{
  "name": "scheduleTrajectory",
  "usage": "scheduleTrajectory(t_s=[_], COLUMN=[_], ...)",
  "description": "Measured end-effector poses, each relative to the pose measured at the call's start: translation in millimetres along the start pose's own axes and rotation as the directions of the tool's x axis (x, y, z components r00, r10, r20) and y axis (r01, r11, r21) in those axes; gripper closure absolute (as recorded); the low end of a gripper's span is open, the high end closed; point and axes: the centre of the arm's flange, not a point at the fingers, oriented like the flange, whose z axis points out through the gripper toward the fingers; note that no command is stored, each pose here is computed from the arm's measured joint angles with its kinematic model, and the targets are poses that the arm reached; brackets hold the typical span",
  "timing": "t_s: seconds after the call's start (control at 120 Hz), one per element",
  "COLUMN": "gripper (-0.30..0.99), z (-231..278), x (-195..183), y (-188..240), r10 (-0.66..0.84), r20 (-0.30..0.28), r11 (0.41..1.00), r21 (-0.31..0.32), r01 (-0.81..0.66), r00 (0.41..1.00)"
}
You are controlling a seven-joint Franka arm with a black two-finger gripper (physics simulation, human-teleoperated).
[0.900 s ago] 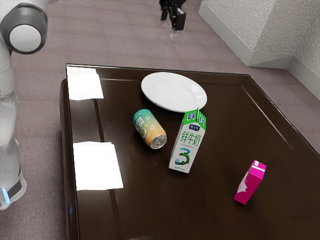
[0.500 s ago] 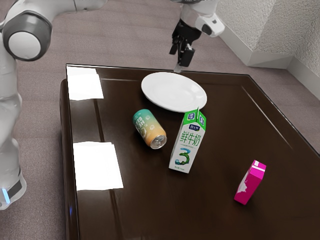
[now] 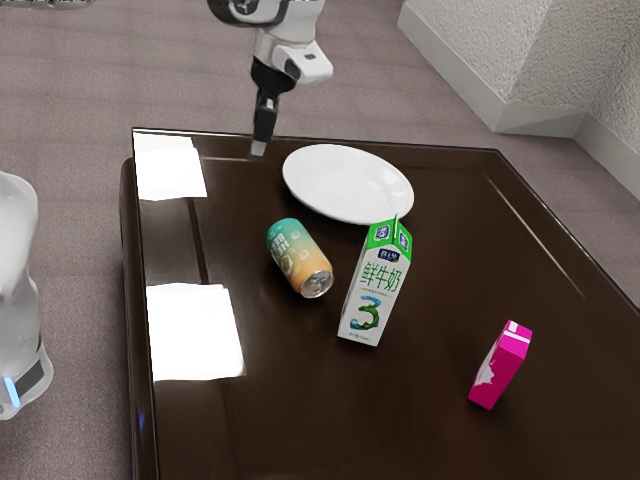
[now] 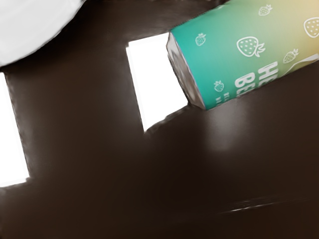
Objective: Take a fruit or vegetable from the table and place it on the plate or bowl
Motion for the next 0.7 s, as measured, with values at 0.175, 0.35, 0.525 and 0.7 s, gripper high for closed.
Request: scheduleTrajectory(t_s=[0.175,0.35,0.525,0.7], gripper=[0.0,0.0,0.0,0.0], z=[26.6,30.1,55.4,71.5], x=[76.1,121.7,169.0,173.0], y=[18.9,9.6,18.2,23.1], r10=[0.253,0.391,0.532,0.605], r20=[-0.106,-0.148,-0.171,-0.18], r11=[0.967,0.919,0.847,0.794], r21=[0.044,0.113,0.094,0.071], r01=[-0.25,-0.378,-0.524,-0.603], r00=[0.962,0.908,0.829,0.776])
